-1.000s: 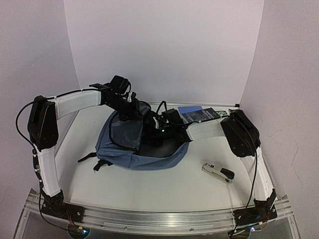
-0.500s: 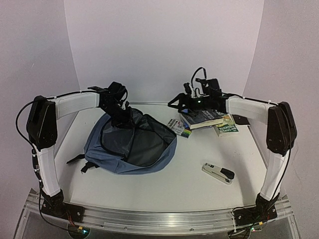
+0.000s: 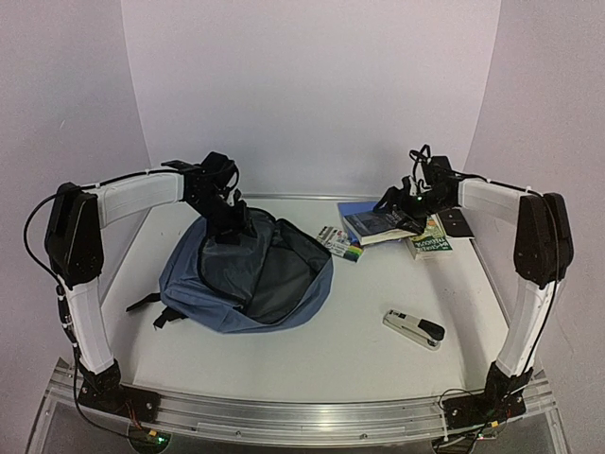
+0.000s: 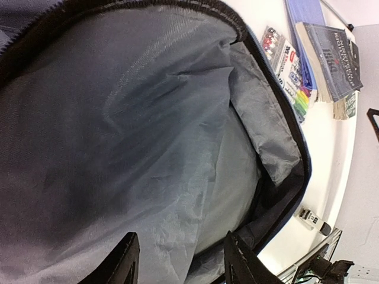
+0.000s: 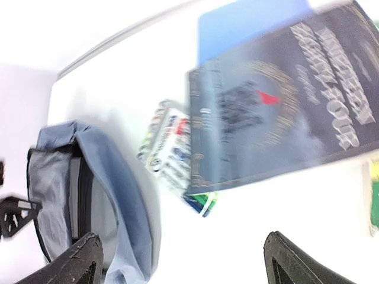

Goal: Pack the student bag
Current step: Pick up the book from the center of the board.

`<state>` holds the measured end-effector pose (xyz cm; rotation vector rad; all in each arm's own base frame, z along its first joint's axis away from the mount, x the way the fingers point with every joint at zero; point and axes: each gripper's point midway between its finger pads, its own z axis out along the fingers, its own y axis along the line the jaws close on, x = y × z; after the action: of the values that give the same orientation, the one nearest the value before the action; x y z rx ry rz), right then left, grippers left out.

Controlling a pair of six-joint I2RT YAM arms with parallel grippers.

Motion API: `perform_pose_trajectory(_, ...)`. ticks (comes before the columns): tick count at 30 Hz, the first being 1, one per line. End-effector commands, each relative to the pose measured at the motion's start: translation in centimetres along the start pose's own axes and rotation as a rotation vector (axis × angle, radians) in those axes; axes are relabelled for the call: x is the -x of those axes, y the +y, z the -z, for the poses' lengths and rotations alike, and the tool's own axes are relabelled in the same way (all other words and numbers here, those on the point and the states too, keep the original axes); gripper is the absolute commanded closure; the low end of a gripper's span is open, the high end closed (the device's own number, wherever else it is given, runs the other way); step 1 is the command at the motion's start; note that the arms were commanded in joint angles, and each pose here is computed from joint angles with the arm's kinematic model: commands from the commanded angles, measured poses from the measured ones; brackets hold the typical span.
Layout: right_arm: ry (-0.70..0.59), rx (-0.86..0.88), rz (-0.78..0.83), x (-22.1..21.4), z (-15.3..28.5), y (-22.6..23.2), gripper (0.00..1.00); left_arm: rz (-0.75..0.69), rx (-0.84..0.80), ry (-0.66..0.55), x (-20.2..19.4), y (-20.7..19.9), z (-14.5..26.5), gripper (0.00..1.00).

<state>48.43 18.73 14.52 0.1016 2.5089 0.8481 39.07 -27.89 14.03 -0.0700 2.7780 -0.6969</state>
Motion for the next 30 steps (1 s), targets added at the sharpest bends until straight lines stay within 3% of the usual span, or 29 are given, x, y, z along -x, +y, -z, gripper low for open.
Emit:
perform_pose_trajectory(1, -0.033, -0.082, -0.214, 0.6, -0.7, -2.9, 0.09, -0.015, -0.014, -0.082, 1.1, -1.0, 3.6, 0.51)
perform_pose_trajectory(12, -0.022, -0.163, -0.408, -0.7, -4.3, -6.7, 0.13, -0.002, -0.001, -0.089, 1.6, -1.0, 3.6, 0.49)
perform_pose_trajectory(30, -0.08, -0.062, -0.48, 2.5, -9.6, -7.1, 0.16, -0.003, 0.019, -0.078, 1.6, -0.9, 3.7, 0.48)
